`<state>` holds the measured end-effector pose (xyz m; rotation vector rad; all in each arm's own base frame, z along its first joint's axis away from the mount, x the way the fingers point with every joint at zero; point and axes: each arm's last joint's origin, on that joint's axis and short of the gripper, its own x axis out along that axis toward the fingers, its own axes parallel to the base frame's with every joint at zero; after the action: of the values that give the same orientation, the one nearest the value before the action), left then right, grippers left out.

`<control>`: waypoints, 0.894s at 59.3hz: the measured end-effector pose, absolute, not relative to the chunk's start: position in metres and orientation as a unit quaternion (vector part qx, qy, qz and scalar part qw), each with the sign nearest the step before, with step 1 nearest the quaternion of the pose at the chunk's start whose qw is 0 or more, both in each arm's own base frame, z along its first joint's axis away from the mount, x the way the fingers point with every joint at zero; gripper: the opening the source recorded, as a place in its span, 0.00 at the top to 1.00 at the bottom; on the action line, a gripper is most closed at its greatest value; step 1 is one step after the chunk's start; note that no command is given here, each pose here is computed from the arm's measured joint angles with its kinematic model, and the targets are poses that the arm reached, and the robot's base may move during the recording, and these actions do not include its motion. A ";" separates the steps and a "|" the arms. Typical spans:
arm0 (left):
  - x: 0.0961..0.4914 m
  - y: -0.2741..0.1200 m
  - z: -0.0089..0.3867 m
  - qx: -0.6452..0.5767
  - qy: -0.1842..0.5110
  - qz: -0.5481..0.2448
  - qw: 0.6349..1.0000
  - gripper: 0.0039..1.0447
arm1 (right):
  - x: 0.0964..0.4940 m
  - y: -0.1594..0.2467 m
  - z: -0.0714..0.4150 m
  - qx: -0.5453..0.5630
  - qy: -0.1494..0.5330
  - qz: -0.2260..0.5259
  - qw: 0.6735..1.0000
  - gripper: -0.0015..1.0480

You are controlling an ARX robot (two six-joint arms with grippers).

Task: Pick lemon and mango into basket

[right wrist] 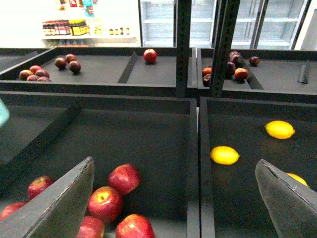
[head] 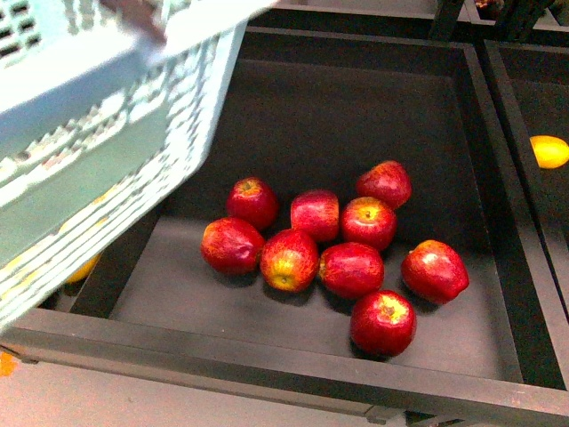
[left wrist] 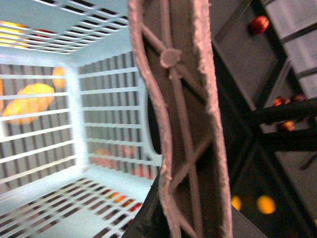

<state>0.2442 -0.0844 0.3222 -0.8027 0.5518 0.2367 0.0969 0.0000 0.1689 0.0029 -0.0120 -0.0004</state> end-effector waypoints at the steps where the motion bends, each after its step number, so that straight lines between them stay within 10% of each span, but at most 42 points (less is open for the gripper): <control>1: 0.247 -0.086 0.320 -0.377 0.268 0.115 0.879 0.96 | 0.097 0.000 0.169 0.001 -0.006 0.000 1.000 0.08; 33: 0.359 -0.218 0.294 -0.340 0.347 -0.035 0.873 0.96 | 0.097 0.000 0.169 0.001 -0.006 0.000 1.000 0.08; 53: 0.335 -0.296 0.302 -0.359 0.385 -0.220 0.821 0.96 | 0.097 0.000 0.169 0.001 -0.006 0.000 1.000 0.08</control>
<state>0.3353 -0.2961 0.3017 -0.7643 0.8190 -0.4689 0.0969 0.0000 0.1689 0.0029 -0.0120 0.0000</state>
